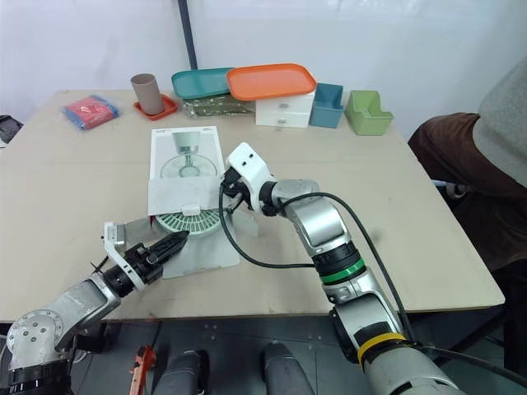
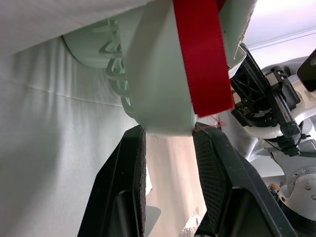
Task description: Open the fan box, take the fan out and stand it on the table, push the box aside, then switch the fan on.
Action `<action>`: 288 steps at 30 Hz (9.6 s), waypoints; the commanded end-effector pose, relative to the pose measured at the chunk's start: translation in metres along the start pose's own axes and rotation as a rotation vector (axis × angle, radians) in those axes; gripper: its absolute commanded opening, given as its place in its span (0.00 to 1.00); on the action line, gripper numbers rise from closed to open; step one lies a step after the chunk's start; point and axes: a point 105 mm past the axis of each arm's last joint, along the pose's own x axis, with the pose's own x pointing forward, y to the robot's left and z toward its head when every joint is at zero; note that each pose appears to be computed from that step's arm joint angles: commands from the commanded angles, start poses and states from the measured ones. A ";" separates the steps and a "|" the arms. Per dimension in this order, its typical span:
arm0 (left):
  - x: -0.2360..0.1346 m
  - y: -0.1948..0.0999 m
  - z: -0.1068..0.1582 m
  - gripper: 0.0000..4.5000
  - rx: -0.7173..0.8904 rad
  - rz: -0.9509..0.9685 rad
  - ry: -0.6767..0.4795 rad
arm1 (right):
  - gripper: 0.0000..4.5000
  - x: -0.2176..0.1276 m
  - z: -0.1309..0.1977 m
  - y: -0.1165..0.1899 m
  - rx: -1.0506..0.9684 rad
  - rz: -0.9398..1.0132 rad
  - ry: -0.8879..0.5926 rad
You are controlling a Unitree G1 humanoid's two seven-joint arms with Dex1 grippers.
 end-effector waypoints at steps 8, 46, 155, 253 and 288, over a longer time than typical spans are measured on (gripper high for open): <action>-0.009 0.028 0.005 0.27 -0.009 0.166 -0.017 | 0.00 0.016 0.011 0.010 -0.056 0.041 0.014; -0.038 0.043 -0.010 0.27 -0.049 0.318 -0.070 | 0.00 0.032 0.010 0.018 -0.075 0.066 0.014; -0.122 -0.054 0.033 0.01 0.654 -0.096 0.080 | 0.00 0.012 0.044 0.019 -0.092 0.062 -0.095; -0.060 -0.014 0.023 0.01 0.575 -0.005 -0.014 | 0.00 0.015 0.022 0.019 -0.045 0.022 -0.048; 0.004 -0.002 0.028 0.71 -0.150 -0.095 -0.298 | 0.00 0.010 0.023 0.012 -0.069 -0.001 -0.038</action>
